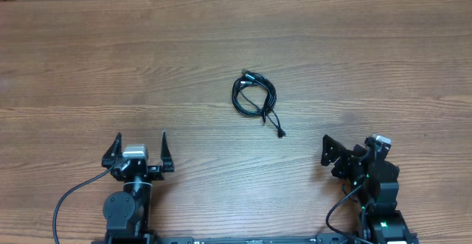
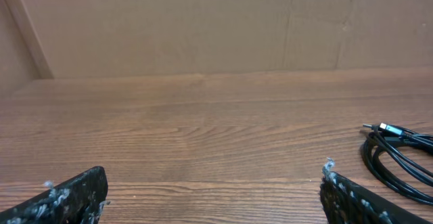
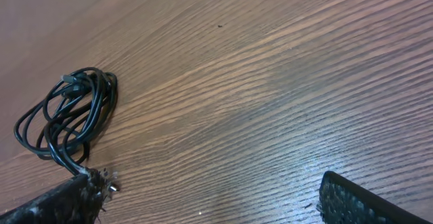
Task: Untangle cables
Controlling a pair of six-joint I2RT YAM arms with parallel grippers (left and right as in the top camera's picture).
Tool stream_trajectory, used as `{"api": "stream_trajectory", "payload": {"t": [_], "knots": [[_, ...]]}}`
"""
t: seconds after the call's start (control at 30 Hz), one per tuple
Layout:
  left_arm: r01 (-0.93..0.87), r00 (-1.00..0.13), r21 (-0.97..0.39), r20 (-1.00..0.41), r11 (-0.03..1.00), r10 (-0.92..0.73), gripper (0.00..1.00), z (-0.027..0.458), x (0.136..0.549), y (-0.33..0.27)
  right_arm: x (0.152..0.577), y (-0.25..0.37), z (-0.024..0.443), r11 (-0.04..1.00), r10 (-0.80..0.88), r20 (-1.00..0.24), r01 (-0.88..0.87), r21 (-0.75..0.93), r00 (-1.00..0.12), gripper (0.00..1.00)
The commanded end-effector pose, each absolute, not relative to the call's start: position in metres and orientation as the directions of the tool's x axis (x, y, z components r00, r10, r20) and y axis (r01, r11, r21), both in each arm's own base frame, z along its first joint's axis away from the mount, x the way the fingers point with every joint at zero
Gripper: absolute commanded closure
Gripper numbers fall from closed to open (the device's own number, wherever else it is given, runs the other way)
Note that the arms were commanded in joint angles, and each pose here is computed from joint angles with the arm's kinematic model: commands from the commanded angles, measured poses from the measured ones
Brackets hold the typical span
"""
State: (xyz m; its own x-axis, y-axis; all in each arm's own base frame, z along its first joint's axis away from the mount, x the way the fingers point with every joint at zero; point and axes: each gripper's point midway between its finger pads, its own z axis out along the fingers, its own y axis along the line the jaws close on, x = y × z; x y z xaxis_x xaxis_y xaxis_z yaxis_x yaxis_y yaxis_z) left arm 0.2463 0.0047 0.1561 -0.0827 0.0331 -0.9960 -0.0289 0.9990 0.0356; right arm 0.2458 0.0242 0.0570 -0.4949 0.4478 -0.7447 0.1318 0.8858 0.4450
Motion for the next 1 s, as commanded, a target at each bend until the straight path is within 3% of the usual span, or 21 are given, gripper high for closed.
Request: {"api": "stream_trajectory", "payload": {"t": [0.0, 0.33, 0.97], "knots": [[-0.050, -0.074, 0.026, -0.997, 0.998, 0.023, 0.00, 0.157, 0.246, 0.009, 0.245, 0.024, 0.054, 0.885, 0.449, -0.741, 0.133, 0.446, -0.499, 0.00], [-0.050, -0.075, 0.026, -0.997, 0.998, 0.023, 0.00, 0.157, 0.246, 0.009, 0.245, 0.007, 0.052, 0.892, 0.452, -0.764, 0.213, 0.399, -0.461, 0.00], [-0.050, -0.075, 0.026, -0.997, 0.998, 0.023, 0.00, 0.157, 0.246, 0.009, 0.245, 0.019, 0.053, 0.888, 0.451, -0.746, 0.157, 0.433, -0.490, 0.00]]}}
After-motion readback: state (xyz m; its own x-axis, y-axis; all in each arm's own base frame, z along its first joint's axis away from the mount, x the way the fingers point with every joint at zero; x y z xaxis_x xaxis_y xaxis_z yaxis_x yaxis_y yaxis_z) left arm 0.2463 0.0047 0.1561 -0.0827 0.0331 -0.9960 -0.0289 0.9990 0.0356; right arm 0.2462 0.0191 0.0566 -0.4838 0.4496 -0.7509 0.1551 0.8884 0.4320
